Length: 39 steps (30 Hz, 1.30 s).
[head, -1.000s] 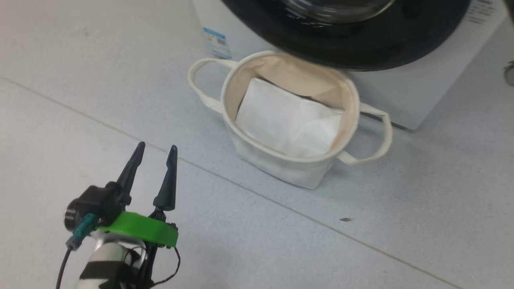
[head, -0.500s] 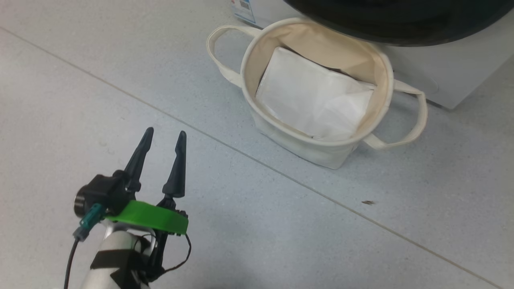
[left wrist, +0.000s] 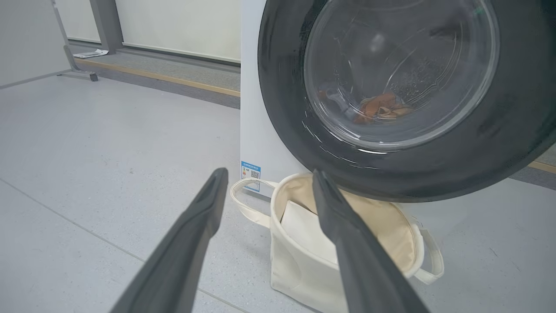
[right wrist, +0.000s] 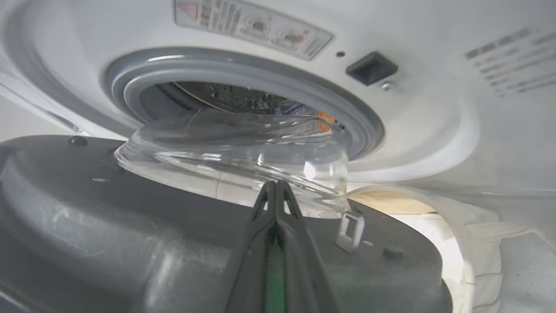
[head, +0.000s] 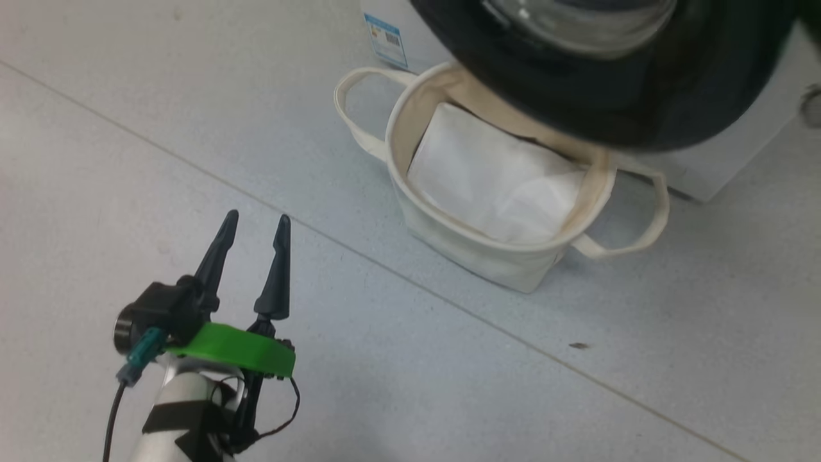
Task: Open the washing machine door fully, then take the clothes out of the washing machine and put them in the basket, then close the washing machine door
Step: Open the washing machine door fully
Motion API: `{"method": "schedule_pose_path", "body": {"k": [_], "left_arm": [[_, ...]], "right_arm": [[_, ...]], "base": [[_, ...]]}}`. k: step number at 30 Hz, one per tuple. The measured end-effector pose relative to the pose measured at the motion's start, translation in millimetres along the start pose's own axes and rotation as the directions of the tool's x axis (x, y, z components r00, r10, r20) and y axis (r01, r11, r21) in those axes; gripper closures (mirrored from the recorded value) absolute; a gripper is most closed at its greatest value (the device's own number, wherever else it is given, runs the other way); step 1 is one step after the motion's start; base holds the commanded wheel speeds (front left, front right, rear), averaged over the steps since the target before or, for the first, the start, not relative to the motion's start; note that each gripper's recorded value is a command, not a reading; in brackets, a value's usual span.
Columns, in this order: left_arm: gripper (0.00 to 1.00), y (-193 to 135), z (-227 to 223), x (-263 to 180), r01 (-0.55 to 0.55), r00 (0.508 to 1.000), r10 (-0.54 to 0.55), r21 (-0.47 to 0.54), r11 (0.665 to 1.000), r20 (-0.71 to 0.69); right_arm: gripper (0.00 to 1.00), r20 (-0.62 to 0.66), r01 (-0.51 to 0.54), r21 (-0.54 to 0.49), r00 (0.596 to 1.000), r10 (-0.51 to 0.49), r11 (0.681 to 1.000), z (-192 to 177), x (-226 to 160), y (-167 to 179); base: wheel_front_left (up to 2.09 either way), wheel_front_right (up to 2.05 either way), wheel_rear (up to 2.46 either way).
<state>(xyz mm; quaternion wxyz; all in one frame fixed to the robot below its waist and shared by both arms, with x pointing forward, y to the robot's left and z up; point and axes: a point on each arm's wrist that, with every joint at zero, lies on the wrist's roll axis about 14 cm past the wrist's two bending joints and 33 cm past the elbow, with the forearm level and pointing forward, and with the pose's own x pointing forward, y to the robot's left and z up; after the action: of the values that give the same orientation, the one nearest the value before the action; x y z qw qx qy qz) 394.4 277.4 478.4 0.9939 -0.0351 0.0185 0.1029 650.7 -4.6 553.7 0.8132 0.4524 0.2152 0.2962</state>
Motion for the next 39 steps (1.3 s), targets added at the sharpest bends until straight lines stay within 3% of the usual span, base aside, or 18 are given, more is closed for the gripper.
{"method": "schedule_pose_path", "body": {"k": [4, 9, 13, 28, 31, 37, 38, 39], "left_arm": [[0.0, 0.2, 7.3, -6.4, 0.001, 1.0, -0.001, -0.003, 1.0, 0.019], [0.0, 5.5, 9.9, -23.5, -0.009, 1.0, 0.009, -0.005, 1.0, 0.024], [0.0, 10.7, 14.7, -35.8, -0.017, 0.999, 0.017, -0.007, 1.0, 0.038], [0.0, 34.8, 20.5, -70.3, -0.063, 0.996, 0.063, 0.0, 0.998, 0.059], [0.0, 37.2, 21.9, -72.0, -0.069, 0.996, 0.069, 0.0, 0.998, 0.063], [0.0, 37.8, 25.8, -72.6, -0.068, 0.995, 0.067, 0.0, 0.998, 0.076], [0.0, 37.8, 26.5, -72.2, -0.066, 0.995, 0.066, 0.0, 0.998, 0.078], [0.0, 38.0, 27.5, -71.7, -0.065, 0.995, 0.065, 0.001, 0.998, 0.081]], "right_arm": [[1.0, -0.114, -0.077, 0.032, 0.99, 0.08, 0.997, -39.3, -9.8, 27.8], [1.0, -0.278, -0.147, 0.073, 0.947, 0.162, 0.986, -101.9, -33.1, 56.5], [1.0, -0.338, -0.177, 0.086, 0.921, 0.196, 0.98, -136.4, -49.7, 74.2], [1.0, -0.539, -0.305, 0.215, 0.755, 0.374, 0.928, -269.2, -77.3, 162.3], [1.0, -0.526, -0.315, 0.241, 0.752, 0.396, 0.918, -278.1, -76.5, 173.4], [1.0, -0.468, -0.305, 0.242, 0.795, 0.386, 0.921, -277.8, -72.6, 175.8], [0.8, -0.457, -0.306, 0.238, 0.802, 0.385, 0.922, -276.9, -72.6, 176.3], [0.05, -0.447, -0.309, 0.229, 0.809, 0.382, 0.923, -276.0, -73.0, 177.0]], "base": [[0.0, 0.0, 0.0], [0.0, 0.0, 0.0], [0.0, 0.0, 0.0], [0.0, 0.0, 0.0], [0.0, 0.0, 0.0], [0.0, 0.0, 0.0], [0.0, 0.0, 0.0], [0.0, 0.0, 0.0]]}}
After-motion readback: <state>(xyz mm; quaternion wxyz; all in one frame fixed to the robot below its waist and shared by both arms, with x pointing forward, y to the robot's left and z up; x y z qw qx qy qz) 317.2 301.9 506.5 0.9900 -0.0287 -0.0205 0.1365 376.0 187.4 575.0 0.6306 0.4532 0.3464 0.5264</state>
